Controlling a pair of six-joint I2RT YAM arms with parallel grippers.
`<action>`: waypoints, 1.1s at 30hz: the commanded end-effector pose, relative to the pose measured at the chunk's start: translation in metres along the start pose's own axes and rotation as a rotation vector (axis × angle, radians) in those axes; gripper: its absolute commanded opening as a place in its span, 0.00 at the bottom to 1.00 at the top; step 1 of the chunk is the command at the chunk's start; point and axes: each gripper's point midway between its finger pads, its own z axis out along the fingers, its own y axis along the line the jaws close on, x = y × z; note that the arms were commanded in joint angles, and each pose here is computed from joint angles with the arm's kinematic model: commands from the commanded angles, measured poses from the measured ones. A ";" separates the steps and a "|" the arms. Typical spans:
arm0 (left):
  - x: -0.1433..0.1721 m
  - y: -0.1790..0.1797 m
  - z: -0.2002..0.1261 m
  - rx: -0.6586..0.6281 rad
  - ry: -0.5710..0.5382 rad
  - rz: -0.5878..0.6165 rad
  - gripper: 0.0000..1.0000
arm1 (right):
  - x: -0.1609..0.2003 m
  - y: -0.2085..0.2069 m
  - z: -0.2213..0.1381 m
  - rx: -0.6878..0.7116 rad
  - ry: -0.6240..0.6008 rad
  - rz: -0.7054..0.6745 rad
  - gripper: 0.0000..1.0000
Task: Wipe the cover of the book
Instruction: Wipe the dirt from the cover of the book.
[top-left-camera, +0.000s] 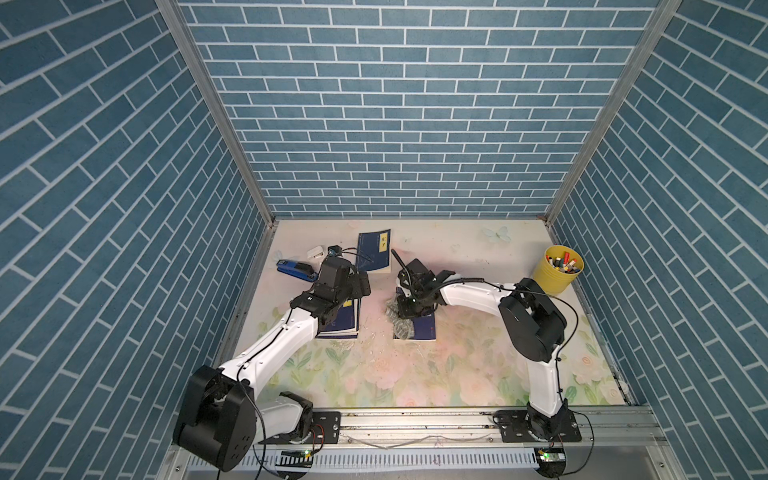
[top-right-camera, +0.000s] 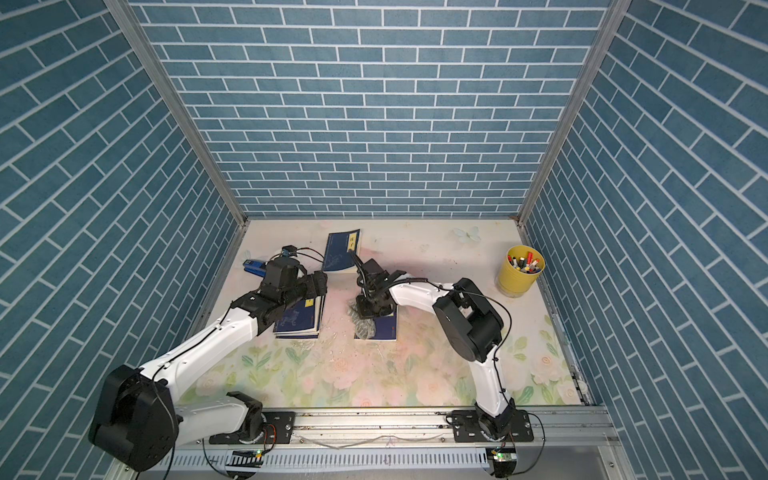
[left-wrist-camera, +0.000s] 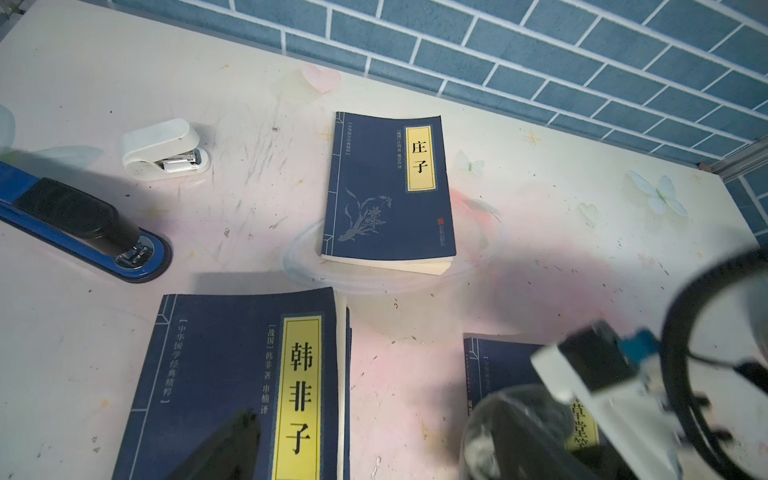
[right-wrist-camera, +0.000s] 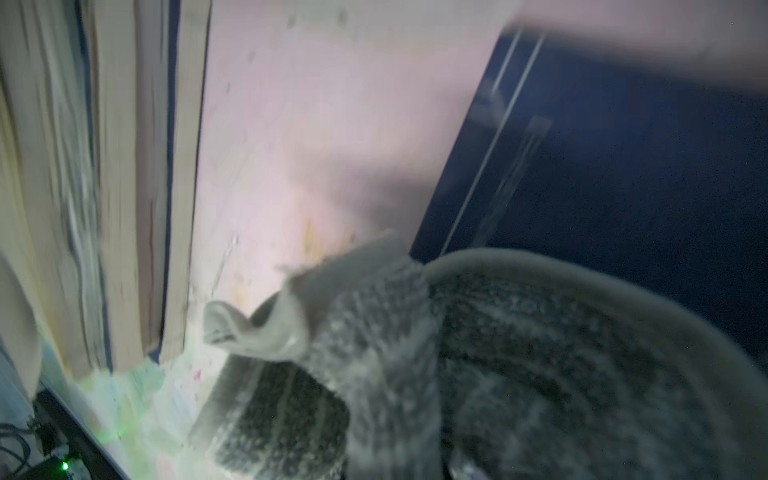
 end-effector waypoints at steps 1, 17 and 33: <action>-0.014 -0.002 -0.009 0.010 -0.034 -0.014 0.92 | 0.011 -0.057 0.021 0.156 0.123 0.021 0.03; -0.012 -0.001 -0.006 0.011 -0.032 -0.011 0.93 | 0.107 -0.023 0.013 0.148 0.247 -0.100 0.05; -0.012 0.001 -0.009 0.009 -0.045 -0.024 0.93 | 0.028 -0.049 0.013 0.130 0.152 -0.063 0.05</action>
